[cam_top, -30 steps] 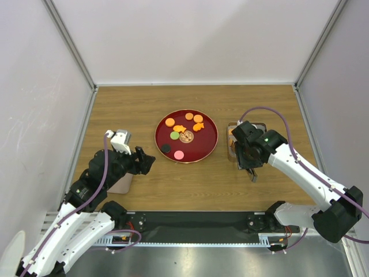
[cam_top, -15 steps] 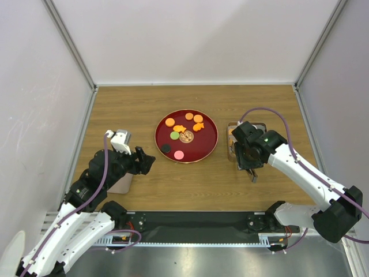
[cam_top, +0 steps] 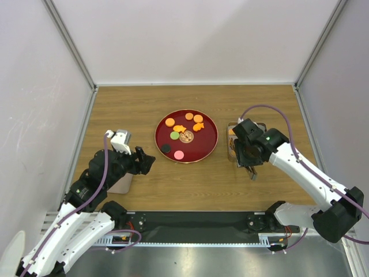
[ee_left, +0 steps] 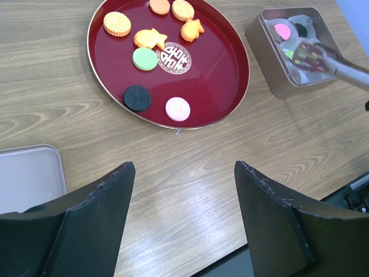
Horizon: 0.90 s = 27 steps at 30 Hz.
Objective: Pack the cookies
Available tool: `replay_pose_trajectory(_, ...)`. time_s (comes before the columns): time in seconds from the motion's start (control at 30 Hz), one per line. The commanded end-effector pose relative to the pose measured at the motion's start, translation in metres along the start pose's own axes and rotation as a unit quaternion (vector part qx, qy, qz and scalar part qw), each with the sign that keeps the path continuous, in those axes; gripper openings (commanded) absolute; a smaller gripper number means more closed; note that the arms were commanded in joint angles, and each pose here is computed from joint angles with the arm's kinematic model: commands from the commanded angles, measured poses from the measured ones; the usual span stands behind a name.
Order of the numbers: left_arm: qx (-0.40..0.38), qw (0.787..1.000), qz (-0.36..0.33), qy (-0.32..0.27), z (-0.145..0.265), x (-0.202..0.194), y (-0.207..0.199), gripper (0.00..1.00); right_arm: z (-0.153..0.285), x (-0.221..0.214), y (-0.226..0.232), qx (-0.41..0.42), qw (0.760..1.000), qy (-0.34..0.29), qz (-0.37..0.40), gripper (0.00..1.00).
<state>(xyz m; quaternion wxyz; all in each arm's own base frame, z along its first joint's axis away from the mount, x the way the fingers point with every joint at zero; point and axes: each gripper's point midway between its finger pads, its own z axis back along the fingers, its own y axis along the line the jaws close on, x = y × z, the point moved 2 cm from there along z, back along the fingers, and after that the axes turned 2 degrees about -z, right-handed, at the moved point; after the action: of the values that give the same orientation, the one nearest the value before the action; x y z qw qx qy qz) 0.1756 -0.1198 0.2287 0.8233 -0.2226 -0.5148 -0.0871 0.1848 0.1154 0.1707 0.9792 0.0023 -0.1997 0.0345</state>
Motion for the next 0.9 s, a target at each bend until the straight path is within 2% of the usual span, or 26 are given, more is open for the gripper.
replay_pose_trajectory(0.0, -0.011, 1.000, -0.006, -0.011, -0.001, 0.006, -0.004, 0.76, 0.020, 0.033, 0.016, 0.042, 0.997, -0.057, -0.015, 0.48)
replay_pose_trajectory(0.1, -0.008, 1.000, -0.006, -0.012, -0.001, 0.007, -0.004, 0.76, 0.029, 0.052, 0.035, 0.090, 0.992, -0.083, -0.021, 0.47)
replay_pose_trajectory(0.2, -0.006, 1.000, -0.006, -0.013, 0.000, 0.007, -0.003, 0.76, 0.027, 0.065, 0.050, 0.100, 0.991, -0.087, -0.017, 0.47)
replay_pose_trajectory(0.47, -0.001, 1.000, -0.005, -0.018, 0.002, 0.009, -0.001, 0.76, 0.028, 0.079, 0.126, 0.135, 0.985, -0.088, 0.059, 0.46)
replay_pose_trajectory(0.63, 0.001, 1.000, -0.004, -0.020, 0.002, 0.009, -0.001, 0.76, 0.005, 0.081, 0.167, 0.137, 0.983, -0.071, 0.099, 0.46)
replay_pose_trajectory(0.87, 0.002, 1.000, -0.004, -0.021, 0.003, 0.009, 0.000, 0.76, -0.042, 0.085, 0.195, 0.120, 0.984, -0.036, 0.124, 0.47)
